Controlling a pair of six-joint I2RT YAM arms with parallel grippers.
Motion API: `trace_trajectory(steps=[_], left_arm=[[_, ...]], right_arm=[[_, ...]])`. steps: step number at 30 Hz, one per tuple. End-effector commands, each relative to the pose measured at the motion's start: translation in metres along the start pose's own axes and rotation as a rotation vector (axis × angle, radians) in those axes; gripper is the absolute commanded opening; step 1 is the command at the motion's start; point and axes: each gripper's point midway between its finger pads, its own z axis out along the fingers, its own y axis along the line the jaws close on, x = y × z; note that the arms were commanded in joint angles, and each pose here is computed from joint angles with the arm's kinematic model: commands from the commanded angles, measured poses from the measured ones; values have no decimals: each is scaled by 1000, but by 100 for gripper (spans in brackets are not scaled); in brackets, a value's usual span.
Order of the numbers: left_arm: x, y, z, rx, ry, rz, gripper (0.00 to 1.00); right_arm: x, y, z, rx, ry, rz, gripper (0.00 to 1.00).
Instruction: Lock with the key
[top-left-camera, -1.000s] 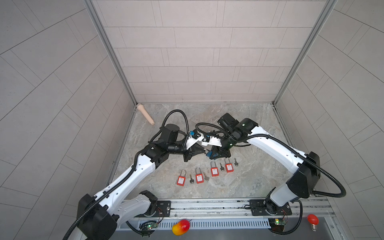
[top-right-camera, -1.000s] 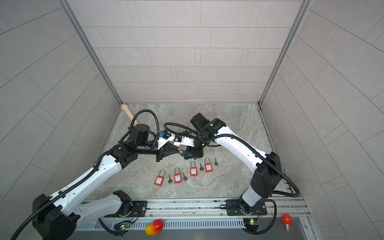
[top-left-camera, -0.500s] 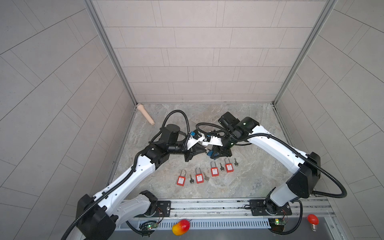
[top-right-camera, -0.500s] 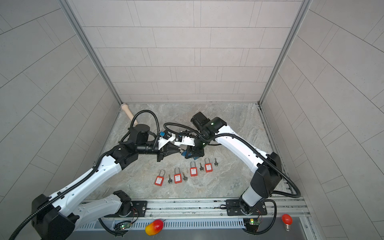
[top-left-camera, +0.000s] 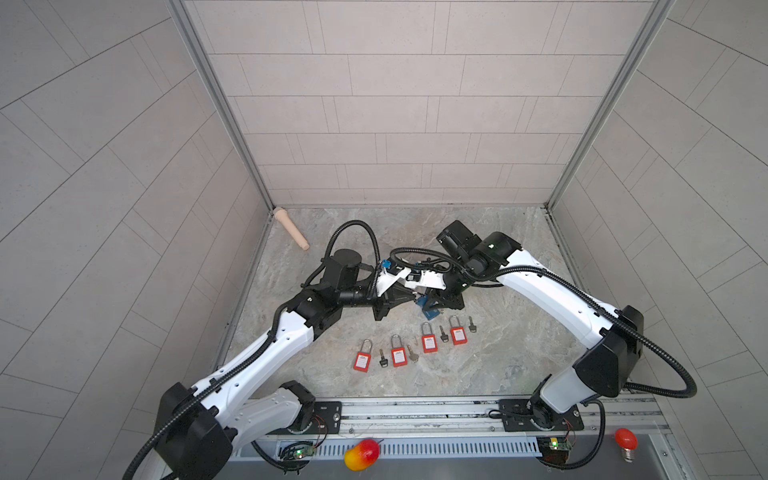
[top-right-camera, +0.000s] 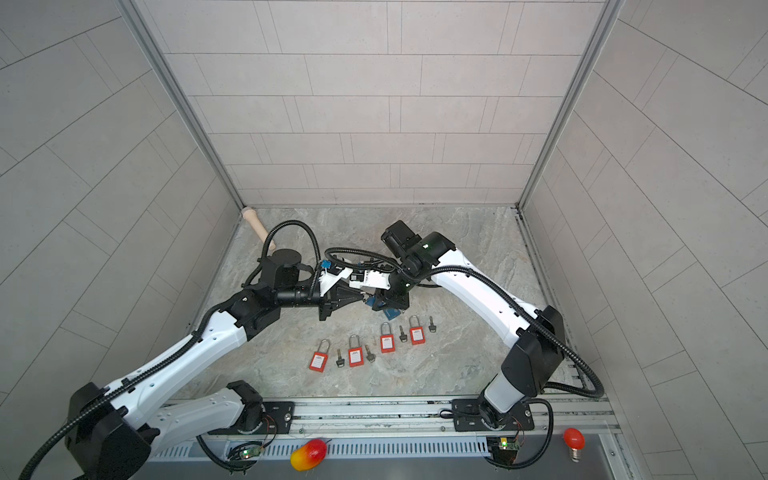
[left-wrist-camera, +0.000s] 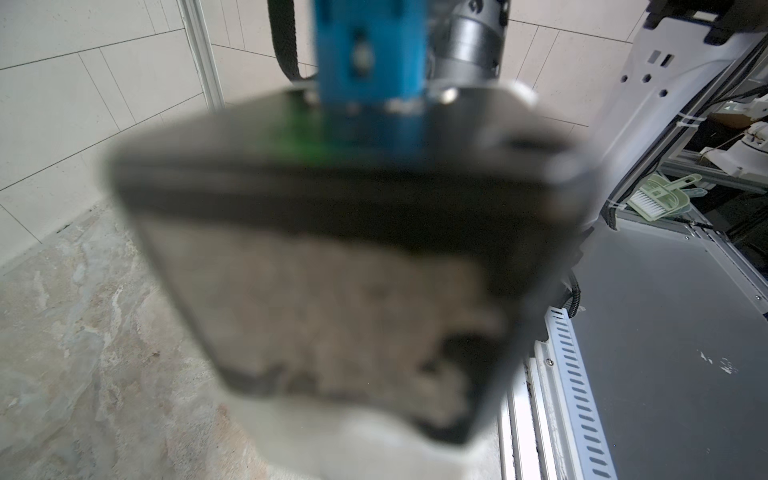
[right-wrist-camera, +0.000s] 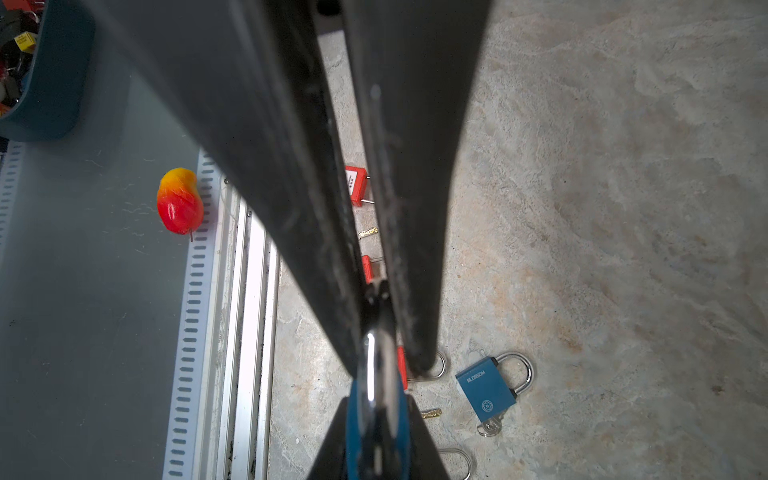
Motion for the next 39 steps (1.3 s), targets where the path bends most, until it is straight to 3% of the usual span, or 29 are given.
trace_trajectory(steps=[1,16,21,28,33,35,37,39], left_arm=[[6,-30,16,139,-4,2,0],[42,-42,36,130,66,71,0],[44,-46,42,174,43,17,0],[63,-53,41,216,122,4,0],[55,-45,39,166,105,5,0],[43,-37,35,108,87,19,0],[30,-26,26,67,58,28,0],[18,-18,16,50,31,19,0]], right_arm=[[-80,9,-31,16,-312,-205,0],[-113,13,-59,-162,-460,-203,0],[-117,4,-59,-112,-454,-220,0],[-120,-8,-65,-57,-450,-214,0],[-114,-10,-57,-76,-425,-195,0],[-102,-8,-50,-88,-380,-167,9],[-85,-6,-46,-72,-323,-128,28],[-68,-2,-42,-57,-287,-107,39]])
